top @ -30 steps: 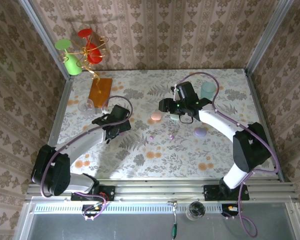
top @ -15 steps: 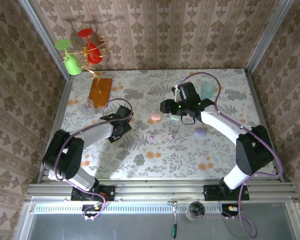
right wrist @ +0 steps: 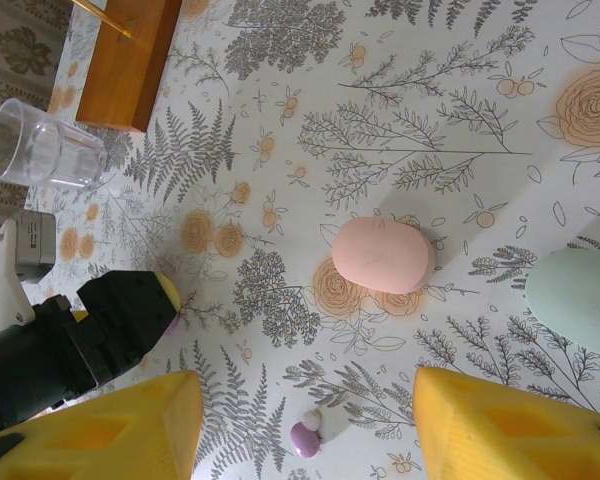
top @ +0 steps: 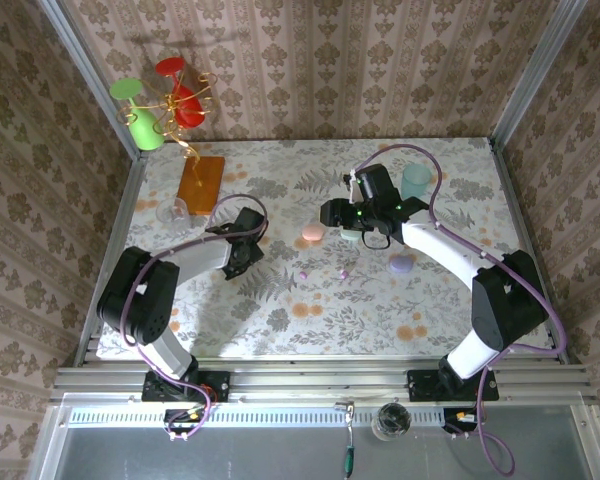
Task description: Insert the wireless bluetooth earbuds into the charging case
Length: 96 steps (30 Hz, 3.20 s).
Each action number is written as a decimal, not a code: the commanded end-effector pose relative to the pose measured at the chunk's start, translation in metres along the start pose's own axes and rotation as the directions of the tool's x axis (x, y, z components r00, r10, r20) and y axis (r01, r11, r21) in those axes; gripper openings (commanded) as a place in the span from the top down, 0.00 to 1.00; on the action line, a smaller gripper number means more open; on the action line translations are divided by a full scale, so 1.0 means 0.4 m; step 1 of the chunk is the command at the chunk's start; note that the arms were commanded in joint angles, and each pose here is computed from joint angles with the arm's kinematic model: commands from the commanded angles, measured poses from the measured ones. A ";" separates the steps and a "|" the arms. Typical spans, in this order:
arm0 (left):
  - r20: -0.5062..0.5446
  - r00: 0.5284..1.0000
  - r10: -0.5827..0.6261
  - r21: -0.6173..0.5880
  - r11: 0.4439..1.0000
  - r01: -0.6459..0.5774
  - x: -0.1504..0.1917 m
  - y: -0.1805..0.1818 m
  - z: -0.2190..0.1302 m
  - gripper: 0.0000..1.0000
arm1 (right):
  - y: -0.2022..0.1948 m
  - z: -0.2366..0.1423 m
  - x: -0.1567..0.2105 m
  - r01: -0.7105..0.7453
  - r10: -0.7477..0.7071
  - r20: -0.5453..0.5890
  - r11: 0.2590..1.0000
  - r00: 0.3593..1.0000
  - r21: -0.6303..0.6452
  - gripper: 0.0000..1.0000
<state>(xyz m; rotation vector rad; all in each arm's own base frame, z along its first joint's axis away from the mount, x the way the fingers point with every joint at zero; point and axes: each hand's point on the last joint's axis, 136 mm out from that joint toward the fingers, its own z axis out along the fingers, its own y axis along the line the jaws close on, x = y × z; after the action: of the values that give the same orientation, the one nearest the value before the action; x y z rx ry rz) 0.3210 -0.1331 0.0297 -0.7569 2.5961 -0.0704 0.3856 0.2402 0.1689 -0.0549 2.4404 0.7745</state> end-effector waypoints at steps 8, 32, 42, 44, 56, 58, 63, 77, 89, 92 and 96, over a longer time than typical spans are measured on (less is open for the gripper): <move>-0.006 1.000 -0.001 0.006 1.000 0.001 -0.009 0.003 0.001 0.60 | 0.000 -0.031 -0.006 0.013 -0.013 0.010 1.000 1.000 -0.002 0.41; 0.585 0.306 0.751 0.392 0.068 -0.917 0.096 -0.282 -0.292 0.67 | 0.042 -0.174 0.072 -0.083 0.069 -0.072 0.974 0.995 -0.210 0.41; 0.798 0.063 0.599 0.282 -0.279 -0.918 0.208 -0.307 -0.417 0.69 | 0.111 -0.177 0.110 -0.149 0.085 -0.175 0.907 0.981 -0.394 0.33; 0.817 0.043 0.575 0.260 -0.301 -0.918 0.217 -0.317 -0.431 0.69 | 0.120 -0.169 0.117 -0.145 0.073 -0.188 0.904 0.979 -0.403 0.33; 0.875 0.079 0.478 0.275 -0.355 -0.893 0.240 -0.362 -0.506 0.70 | 0.155 -0.116 0.174 -0.130 0.013 -0.273 0.901 0.962 -0.414 0.35; 0.876 0.080 0.476 0.277 -0.360 -0.891 0.243 -0.365 -0.509 0.70 | 0.154 -0.111 0.180 -0.132 0.011 -0.283 0.900 0.959 -0.415 0.37; 0.879 0.078 0.470 0.273 -0.363 -0.891 0.244 -0.370 -0.512 0.70 | 0.154 -0.105 0.187 -0.141 0.011 -0.298 0.896 0.955 -0.421 0.47; 0.876 0.128 0.466 0.294 -0.303 -0.907 0.224 -0.385 -0.518 0.69 | 0.164 -0.108 0.180 -0.155 0.014 -0.302 0.880 0.953 -0.450 0.79; 0.779 0.333 0.531 0.439 -0.082 -0.895 0.186 -0.353 -0.504 0.64 | 0.159 -0.153 0.115 -0.183 0.088 -0.215 0.861 0.973 -0.474 0.79; 0.769 0.353 0.533 0.443 -0.046 -0.895 0.180 -0.343 -0.497 0.62 | 0.156 -0.158 0.106 -0.191 0.102 -0.205 0.858 0.973 -0.477 0.79; 0.799 0.313 0.513 0.392 -0.049 -0.919 0.173 -0.330 -0.498 0.62 | 0.161 -0.167 0.096 -0.206 0.122 -0.195 0.842 0.973 -0.499 0.79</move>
<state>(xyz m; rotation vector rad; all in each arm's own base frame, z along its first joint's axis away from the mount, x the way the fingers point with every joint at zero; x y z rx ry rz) 0.2414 -0.3117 0.2118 1.1295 1.6581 -0.7691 0.2975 0.2746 0.2108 -0.1777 2.3937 1.5356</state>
